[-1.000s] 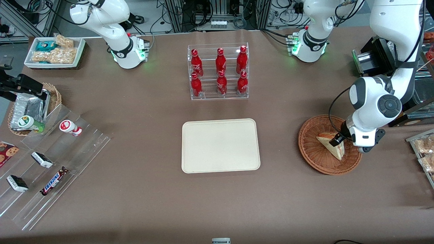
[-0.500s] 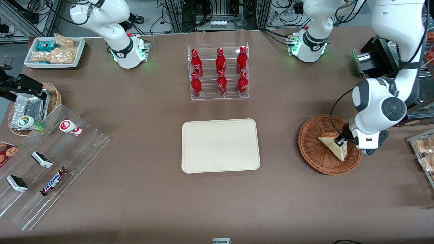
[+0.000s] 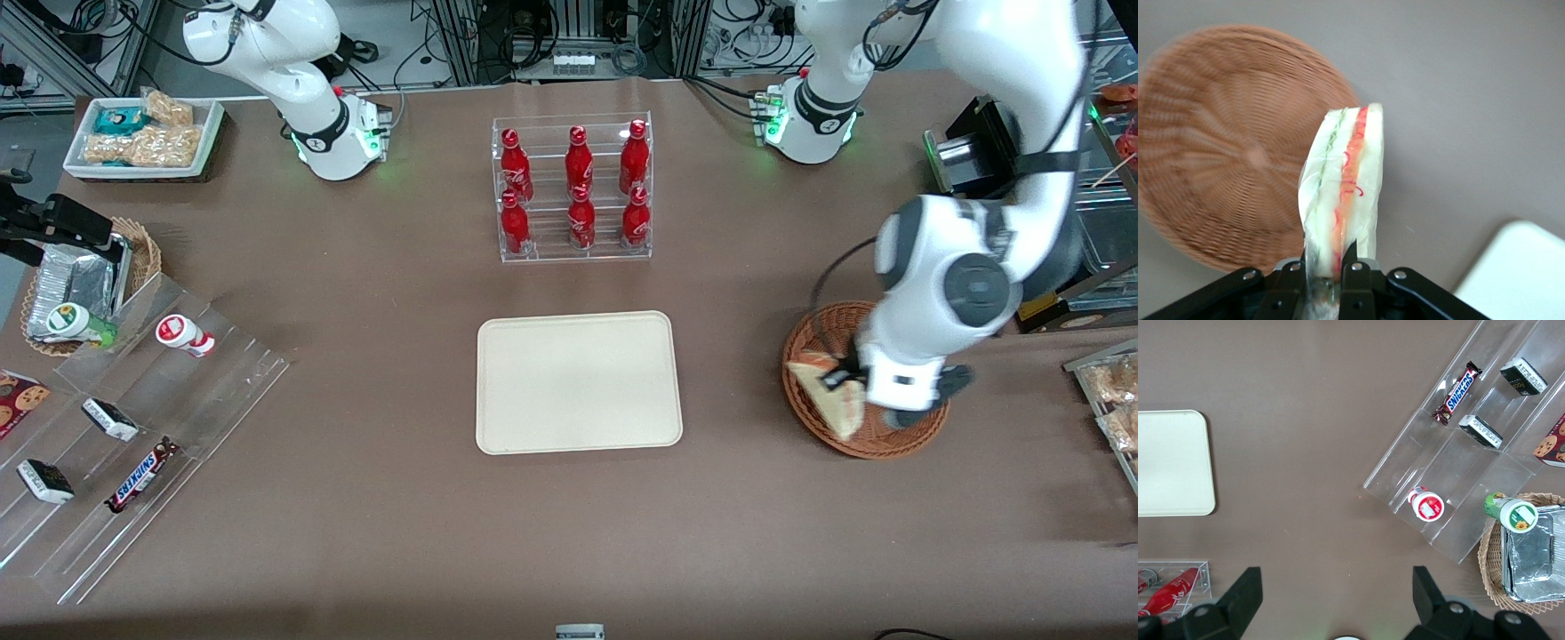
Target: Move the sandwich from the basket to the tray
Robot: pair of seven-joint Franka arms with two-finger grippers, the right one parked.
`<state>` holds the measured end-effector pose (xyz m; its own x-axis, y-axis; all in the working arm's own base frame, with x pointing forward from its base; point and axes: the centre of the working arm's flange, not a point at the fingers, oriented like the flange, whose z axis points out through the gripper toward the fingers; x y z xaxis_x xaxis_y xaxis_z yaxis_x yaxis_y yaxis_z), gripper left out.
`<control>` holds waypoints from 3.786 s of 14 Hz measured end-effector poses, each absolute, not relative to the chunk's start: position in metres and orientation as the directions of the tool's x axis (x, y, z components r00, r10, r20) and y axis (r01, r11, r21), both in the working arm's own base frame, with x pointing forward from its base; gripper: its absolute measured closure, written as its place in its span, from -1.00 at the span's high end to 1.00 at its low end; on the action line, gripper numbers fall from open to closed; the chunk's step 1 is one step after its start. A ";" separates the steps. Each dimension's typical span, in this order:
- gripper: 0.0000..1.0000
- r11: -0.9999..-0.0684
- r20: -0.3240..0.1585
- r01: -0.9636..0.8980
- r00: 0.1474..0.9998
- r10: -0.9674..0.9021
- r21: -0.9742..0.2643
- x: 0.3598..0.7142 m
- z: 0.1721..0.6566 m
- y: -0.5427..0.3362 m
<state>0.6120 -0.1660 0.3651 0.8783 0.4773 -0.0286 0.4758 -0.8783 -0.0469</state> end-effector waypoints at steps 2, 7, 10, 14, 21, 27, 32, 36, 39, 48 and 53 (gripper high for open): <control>-0.67 -0.920 -0.033 0.390 0.920 0.391 -0.042 0.607 0.352 -0.237; -0.67 -0.979 -0.047 0.200 0.978 0.202 -0.040 0.569 0.321 -0.370; -0.70 -0.991 -0.027 0.134 0.990 0.135 -0.013 0.557 0.310 -0.420; -0.72 -0.997 0.014 0.066 0.998 0.067 0.042 0.545 0.288 -0.475; -0.67 -0.996 0.003 0.076 0.997 0.077 0.043 0.530 0.252 -0.506; 0.29 -0.982 0.046 0.169 0.984 0.173 0.088 0.544 0.285 -0.507; 1.00 -0.950 0.082 0.300 0.948 0.307 0.088 0.593 0.400 -0.424; 1.00 -0.956 0.009 0.291 0.957 0.290 -0.026 0.619 0.419 -0.315; 1.00 -0.982 -0.045 0.179 0.982 0.182 -0.063 0.625 0.430 -0.220; 1.00 -0.997 -0.150 -0.068 0.987 -0.063 -0.024 0.580 0.538 -0.037; 1.00 -0.999 -0.095 -0.033 0.995 -0.032 -0.014 0.552 0.591 -0.010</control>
